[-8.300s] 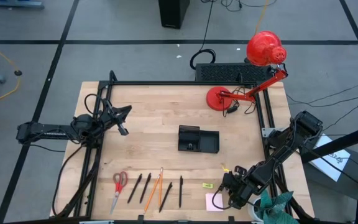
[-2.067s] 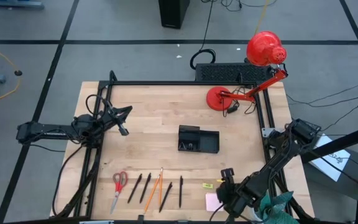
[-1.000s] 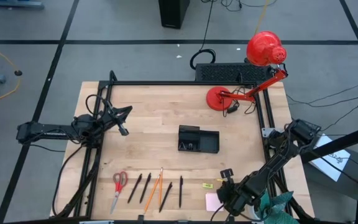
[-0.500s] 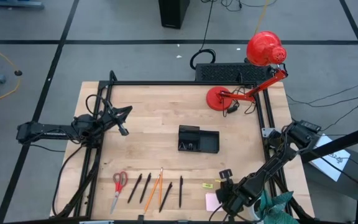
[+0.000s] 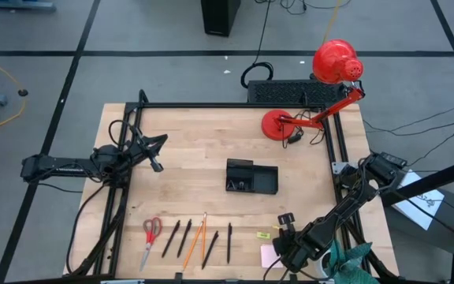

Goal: Pick and place office supplies into organizer
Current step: Put the black binder clip into the black desk organizer

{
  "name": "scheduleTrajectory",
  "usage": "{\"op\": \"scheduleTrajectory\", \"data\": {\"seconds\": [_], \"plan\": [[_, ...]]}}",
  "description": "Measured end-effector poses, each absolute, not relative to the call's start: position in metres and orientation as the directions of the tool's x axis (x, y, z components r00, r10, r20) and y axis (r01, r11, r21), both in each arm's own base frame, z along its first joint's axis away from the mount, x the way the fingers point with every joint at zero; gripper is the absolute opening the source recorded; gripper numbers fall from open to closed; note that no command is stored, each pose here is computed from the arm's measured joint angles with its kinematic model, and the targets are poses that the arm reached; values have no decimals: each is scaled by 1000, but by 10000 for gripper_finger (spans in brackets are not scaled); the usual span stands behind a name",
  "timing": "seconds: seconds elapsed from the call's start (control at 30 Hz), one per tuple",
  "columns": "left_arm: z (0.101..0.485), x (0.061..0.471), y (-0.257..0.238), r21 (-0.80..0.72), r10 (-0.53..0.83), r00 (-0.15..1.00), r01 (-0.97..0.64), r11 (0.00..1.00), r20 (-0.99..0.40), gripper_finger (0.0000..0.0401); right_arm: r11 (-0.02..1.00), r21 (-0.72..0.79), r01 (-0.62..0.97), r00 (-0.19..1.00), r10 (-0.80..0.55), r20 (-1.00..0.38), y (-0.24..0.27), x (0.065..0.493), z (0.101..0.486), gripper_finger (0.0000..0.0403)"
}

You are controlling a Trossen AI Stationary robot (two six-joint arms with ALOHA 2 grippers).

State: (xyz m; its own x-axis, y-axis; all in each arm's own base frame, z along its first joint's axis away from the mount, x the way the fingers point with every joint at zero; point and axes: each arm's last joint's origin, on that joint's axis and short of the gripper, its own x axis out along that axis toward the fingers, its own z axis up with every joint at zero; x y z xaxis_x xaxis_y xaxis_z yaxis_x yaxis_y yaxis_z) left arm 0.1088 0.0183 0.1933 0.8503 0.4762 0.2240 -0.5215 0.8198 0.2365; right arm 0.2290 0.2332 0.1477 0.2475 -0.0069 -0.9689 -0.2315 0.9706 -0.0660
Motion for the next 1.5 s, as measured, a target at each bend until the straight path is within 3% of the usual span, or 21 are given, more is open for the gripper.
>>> {"op": "scheduleTrajectory", "data": {"seconds": [0.47,0.63,0.93,1.5], "plan": [[193,109,18,237,476,850,-522,820,224,31,959,-214,-188,443,-112,-889,211,236,183,4],[193,109,18,237,476,850,-522,820,224,31,936,-322,-140,532,-203,-822,193,255,191,2],[193,109,18,236,477,850,-522,820,224,31,924,-371,-89,642,-231,-731,144,307,201,1],[193,109,18,242,477,850,-523,818,224,31,965,-259,36,612,-226,-758,66,338,202,0]]}}
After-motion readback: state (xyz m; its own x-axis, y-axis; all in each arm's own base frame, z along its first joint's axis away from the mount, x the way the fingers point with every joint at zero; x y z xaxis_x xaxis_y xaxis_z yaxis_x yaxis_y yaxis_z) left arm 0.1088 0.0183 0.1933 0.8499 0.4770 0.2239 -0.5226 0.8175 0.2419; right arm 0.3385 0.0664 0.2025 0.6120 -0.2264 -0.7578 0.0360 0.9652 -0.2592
